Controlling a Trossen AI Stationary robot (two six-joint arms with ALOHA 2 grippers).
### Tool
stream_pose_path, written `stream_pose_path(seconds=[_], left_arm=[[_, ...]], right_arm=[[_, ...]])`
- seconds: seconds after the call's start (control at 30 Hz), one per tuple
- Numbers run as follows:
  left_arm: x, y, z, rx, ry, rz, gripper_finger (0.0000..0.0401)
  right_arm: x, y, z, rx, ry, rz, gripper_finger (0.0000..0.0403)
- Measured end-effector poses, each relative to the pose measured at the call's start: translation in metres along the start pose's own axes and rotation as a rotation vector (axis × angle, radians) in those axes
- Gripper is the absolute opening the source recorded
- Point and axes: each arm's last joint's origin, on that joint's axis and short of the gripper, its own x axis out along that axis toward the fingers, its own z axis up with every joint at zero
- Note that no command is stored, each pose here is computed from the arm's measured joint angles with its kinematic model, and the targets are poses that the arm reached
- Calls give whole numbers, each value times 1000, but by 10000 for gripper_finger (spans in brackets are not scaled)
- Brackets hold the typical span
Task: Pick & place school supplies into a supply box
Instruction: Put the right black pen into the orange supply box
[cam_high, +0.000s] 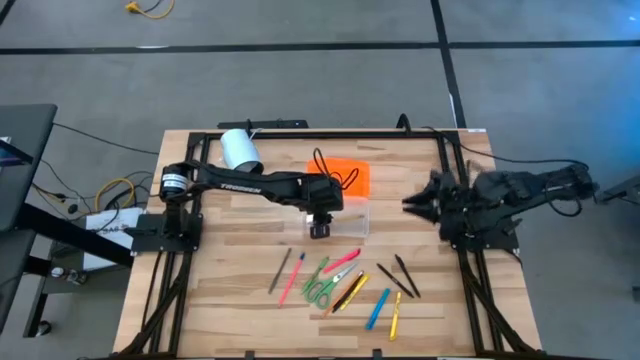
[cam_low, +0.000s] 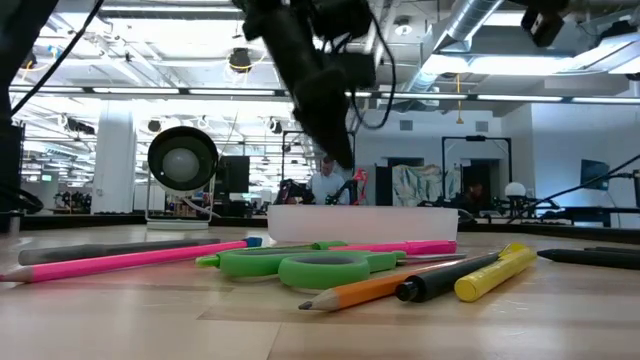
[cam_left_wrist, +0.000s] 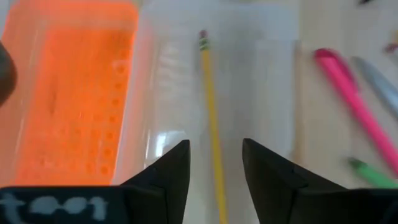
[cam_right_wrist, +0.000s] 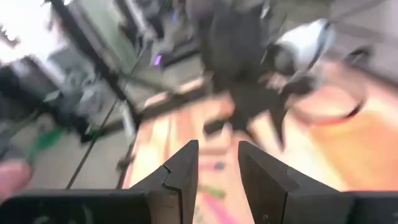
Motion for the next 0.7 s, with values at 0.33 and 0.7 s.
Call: stream_pose_path(seconds=[0.33,0.7], left_arm=[[-46,-16,22,129,93,-51,128],[-110,-18,22,129,-37,-189,127]], right_arm=[[35,24,-47,88,330,-127,108],[39,42,-78,214,372,-295,108]])
